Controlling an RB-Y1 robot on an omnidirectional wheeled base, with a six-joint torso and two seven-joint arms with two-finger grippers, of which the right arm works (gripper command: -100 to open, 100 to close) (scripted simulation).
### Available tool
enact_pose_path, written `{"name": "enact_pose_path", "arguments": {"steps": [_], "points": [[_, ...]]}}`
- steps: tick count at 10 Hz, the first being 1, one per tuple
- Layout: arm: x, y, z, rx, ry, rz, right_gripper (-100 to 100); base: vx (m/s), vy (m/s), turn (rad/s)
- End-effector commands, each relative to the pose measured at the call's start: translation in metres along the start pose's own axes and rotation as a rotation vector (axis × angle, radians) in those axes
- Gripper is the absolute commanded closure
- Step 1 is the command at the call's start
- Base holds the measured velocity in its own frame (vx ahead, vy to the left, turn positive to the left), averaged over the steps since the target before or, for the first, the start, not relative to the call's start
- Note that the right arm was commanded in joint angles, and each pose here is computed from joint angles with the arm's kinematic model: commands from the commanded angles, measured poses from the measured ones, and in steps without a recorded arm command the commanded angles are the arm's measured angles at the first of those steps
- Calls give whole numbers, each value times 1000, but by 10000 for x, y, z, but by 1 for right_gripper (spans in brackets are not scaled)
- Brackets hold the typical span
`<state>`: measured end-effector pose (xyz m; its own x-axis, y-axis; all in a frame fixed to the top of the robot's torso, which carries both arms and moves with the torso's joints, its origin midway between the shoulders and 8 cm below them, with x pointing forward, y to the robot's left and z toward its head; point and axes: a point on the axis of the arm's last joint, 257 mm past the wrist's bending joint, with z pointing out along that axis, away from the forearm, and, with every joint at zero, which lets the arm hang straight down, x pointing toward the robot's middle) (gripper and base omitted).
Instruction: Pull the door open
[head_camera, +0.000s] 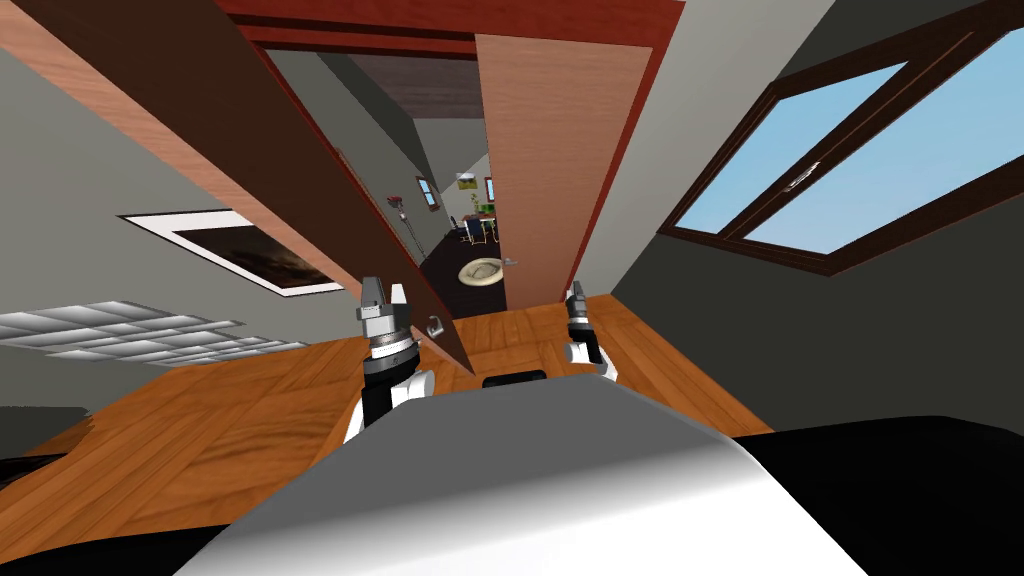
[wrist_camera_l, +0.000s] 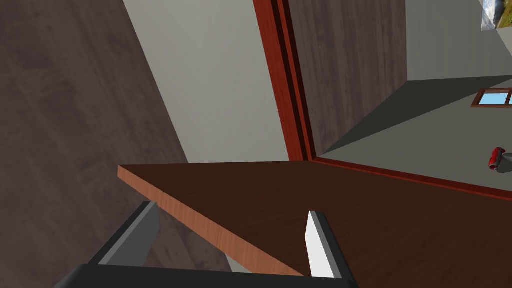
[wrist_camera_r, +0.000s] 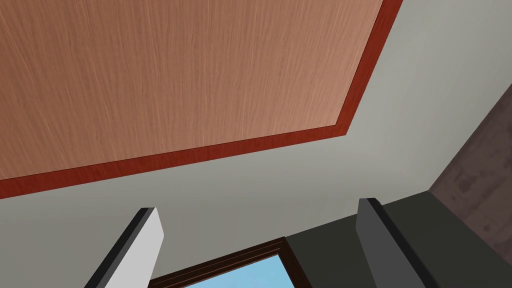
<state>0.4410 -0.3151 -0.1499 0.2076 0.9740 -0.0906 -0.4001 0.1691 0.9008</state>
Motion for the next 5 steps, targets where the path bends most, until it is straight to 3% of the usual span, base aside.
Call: {"name": "enact_pose_path", "arguments": {"steps": [1,5], "points": [[6,-98,8,11,0,0,-100,49,3,19],[22,-383,8,48,-2,-1,-100,92,-2,31]]}}
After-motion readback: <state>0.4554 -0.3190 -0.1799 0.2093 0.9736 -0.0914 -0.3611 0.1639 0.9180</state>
